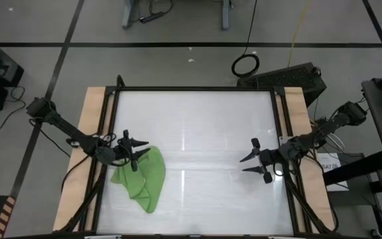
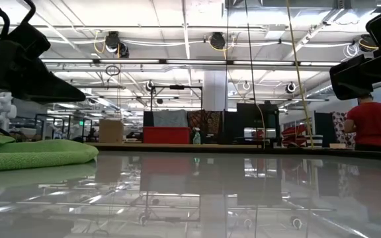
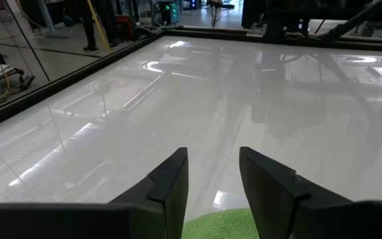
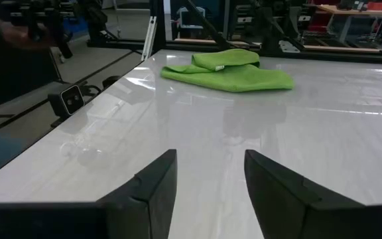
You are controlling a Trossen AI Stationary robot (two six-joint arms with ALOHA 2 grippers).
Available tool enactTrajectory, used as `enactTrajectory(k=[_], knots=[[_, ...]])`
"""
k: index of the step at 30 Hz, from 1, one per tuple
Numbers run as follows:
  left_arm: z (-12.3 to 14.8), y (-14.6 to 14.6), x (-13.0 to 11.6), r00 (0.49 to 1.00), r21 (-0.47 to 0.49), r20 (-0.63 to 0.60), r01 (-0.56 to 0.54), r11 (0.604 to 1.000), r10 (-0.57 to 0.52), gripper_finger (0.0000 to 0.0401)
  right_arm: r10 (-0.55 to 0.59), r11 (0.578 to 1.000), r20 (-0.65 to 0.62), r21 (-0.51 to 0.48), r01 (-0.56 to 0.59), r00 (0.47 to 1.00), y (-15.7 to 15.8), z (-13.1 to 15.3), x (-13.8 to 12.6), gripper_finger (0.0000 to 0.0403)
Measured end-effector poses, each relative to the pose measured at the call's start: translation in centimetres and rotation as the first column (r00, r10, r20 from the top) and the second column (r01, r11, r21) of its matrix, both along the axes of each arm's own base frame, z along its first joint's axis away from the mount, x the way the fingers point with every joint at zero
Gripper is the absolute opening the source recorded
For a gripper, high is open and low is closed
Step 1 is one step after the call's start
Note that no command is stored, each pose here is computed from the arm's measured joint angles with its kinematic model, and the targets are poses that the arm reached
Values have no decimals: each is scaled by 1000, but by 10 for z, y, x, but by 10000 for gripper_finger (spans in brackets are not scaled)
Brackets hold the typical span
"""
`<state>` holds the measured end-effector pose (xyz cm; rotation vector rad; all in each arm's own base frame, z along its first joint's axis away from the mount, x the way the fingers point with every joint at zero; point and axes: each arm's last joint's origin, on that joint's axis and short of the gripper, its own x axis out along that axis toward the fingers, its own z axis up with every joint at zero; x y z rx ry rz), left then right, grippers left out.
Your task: Roll towel into tight, uniform cylinder
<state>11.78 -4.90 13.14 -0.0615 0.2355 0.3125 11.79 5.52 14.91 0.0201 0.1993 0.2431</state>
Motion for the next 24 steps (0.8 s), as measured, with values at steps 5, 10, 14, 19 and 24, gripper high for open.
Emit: enactTrajectory(k=[5, 10, 14, 19, 24], knots=[[1, 1, 0, 1000, 46, -2, -15, 999, 15, 141, 1, 1000, -1, 1, -1, 1000, 0, 0, 0, 167], [1, -1, 1, 1000, 31, -5, 28, 999, -28, 141, -22, 991, -34, 130, 27, 999, 0, 0, 0, 167], [8, -2, 3, 997, -37, 65, 39, 999, -37, 141, -60, 950, -35, 304, 67, 998, 0, 5, 1, 167], [19, -3, 5, 979, -215, 200, -1, 977, 45, 141, -159, 827, -14, 544, 141, 987, -2, 15, 2, 167], [35, -4, 6, 921, -474, 372, 82, 877, 115, 141, -198, 621, -7, 773, 131, 980, -3, 25, 2, 167]])
